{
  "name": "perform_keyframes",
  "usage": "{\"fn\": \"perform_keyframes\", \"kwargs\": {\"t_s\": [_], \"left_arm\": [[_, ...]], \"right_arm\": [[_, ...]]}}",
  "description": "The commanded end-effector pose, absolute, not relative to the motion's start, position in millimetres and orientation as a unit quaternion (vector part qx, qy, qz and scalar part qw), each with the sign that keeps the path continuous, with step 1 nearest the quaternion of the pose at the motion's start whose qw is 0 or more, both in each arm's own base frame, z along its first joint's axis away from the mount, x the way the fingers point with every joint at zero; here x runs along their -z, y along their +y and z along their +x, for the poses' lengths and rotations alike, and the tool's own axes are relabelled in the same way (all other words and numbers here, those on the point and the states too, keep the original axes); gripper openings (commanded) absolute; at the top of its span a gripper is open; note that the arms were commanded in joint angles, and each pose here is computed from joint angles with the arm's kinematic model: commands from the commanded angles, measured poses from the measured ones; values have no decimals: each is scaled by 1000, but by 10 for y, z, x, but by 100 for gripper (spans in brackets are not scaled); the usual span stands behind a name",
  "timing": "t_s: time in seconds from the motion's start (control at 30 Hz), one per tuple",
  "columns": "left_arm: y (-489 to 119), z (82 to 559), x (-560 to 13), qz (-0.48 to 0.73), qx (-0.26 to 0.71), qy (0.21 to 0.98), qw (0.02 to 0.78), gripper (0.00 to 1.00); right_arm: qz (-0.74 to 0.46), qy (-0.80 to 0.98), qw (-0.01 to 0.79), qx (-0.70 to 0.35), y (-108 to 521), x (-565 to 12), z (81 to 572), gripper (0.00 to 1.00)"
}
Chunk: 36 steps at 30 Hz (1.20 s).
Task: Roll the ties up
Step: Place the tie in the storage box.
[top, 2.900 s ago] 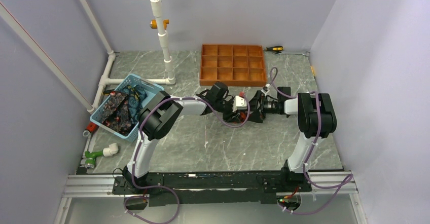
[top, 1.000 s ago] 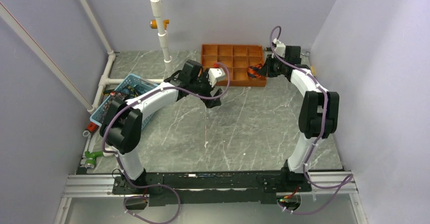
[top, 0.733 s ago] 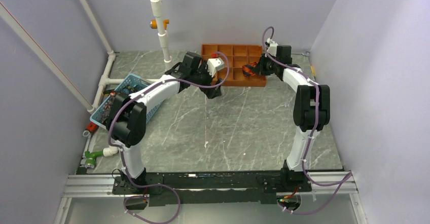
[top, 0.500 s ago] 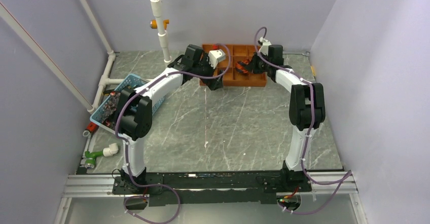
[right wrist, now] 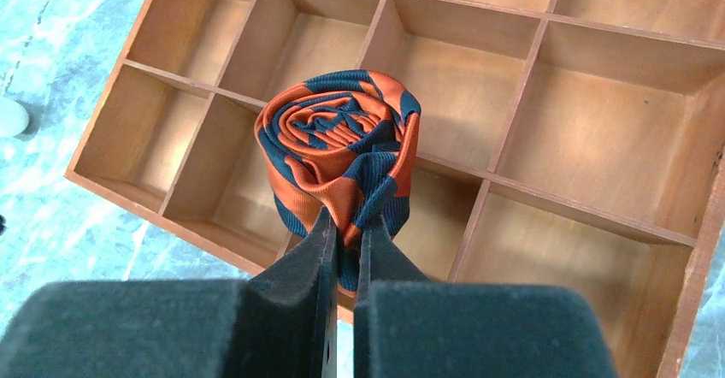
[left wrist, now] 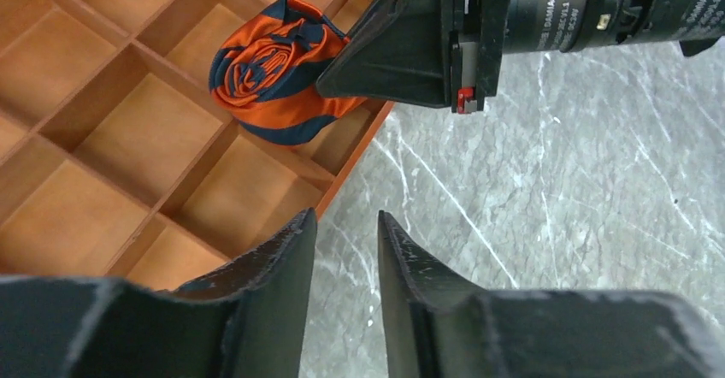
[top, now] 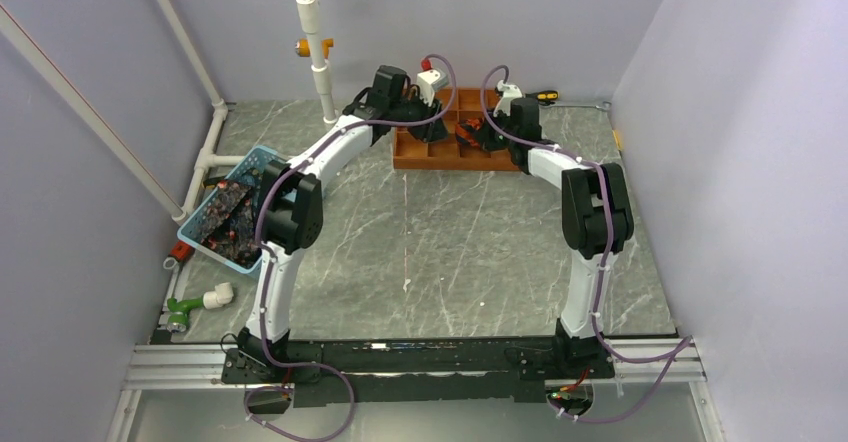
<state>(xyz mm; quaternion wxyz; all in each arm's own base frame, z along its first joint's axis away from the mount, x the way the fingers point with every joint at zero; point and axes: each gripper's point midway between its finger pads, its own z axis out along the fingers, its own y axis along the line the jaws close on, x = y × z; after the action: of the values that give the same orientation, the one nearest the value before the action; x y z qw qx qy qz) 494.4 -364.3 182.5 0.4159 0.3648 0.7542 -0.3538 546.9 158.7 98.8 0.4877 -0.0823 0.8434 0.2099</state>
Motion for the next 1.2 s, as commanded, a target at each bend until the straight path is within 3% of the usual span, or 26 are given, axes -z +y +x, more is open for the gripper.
{"fn": "perform_keyframes", "kwargs": {"t_s": [0.0, 1.17], "left_arm": [[-3869, 4961, -2004, 354, 408, 728, 422, 35], [-3979, 4844, -1584, 375, 396, 726, 418, 37]], "right_arm": [[-59, 866, 472, -156, 1423, -687, 5366, 0], [-14, 886, 454, -93, 1094, -711, 5173, 0]]}}
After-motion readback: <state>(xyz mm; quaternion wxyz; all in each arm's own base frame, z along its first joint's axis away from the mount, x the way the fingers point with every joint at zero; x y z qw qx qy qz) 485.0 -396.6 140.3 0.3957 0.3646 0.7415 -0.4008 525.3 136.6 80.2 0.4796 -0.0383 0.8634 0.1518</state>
